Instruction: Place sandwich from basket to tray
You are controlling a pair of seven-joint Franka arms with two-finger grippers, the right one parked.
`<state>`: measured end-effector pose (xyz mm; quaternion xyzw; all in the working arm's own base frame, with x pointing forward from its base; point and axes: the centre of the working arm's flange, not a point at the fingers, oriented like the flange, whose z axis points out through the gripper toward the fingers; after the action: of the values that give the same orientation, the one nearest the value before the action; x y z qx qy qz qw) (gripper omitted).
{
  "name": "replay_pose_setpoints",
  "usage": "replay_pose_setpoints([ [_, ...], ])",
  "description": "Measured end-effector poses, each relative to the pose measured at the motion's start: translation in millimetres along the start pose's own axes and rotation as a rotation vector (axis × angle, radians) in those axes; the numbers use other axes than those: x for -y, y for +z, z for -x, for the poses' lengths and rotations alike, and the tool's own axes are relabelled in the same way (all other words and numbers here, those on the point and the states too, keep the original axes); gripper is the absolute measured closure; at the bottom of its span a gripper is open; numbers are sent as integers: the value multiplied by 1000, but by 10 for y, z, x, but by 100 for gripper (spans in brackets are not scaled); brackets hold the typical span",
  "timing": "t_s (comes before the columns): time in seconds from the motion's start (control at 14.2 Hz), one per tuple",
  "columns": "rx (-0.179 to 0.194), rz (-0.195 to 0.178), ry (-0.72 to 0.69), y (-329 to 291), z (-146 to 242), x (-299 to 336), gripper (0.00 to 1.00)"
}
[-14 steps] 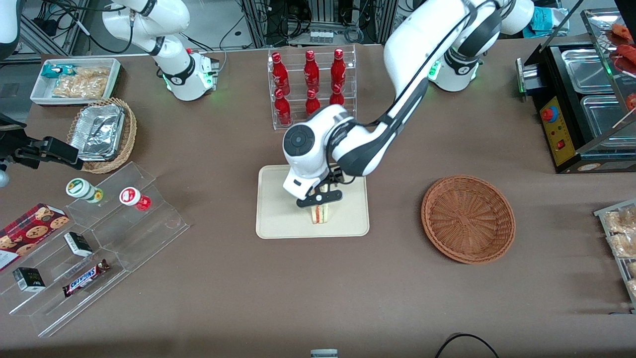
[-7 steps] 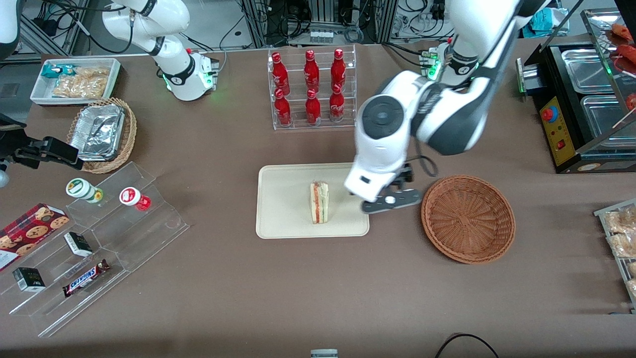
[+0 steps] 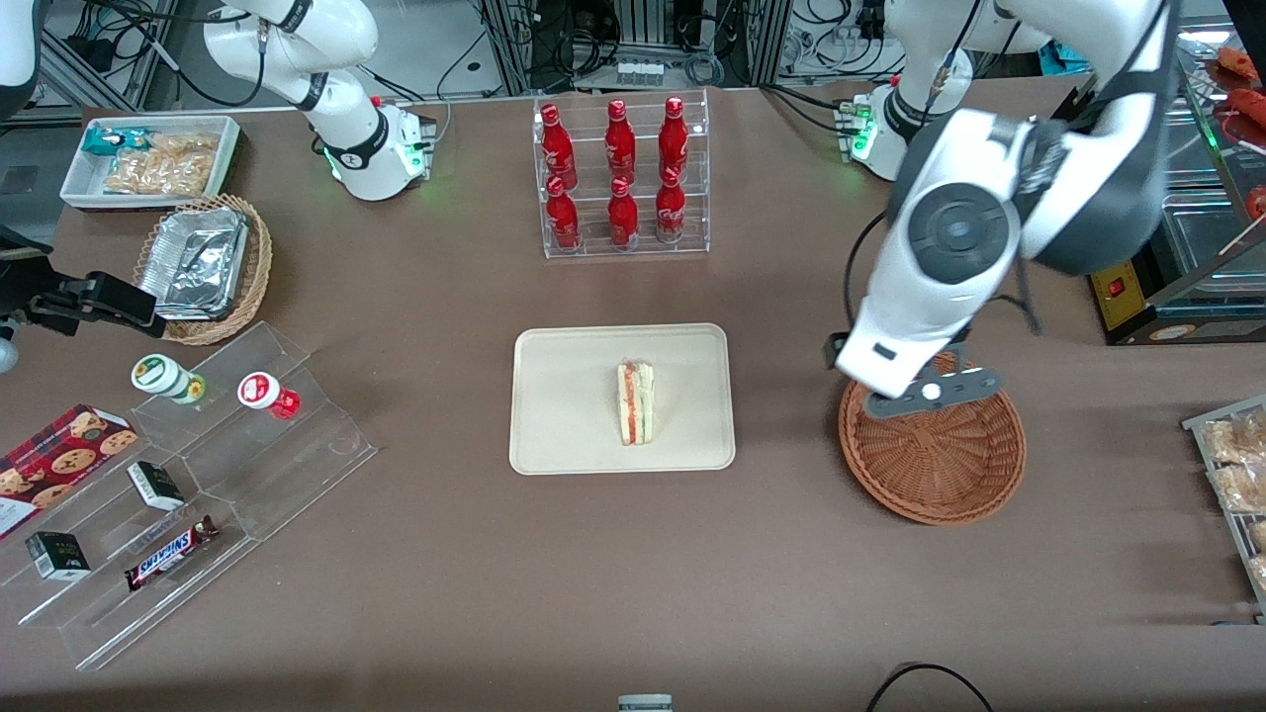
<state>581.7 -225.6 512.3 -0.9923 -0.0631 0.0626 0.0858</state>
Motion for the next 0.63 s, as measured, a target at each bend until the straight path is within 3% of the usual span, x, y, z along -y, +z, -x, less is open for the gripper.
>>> replay_pose_setpoints([
  [0.28, 51, 39, 58, -355, 77, 807, 0],
  [0.49, 34, 56, 49, -565, 127, 1262, 0],
  [0.63, 34, 87, 51, -605, 125, 1391, 0],
])
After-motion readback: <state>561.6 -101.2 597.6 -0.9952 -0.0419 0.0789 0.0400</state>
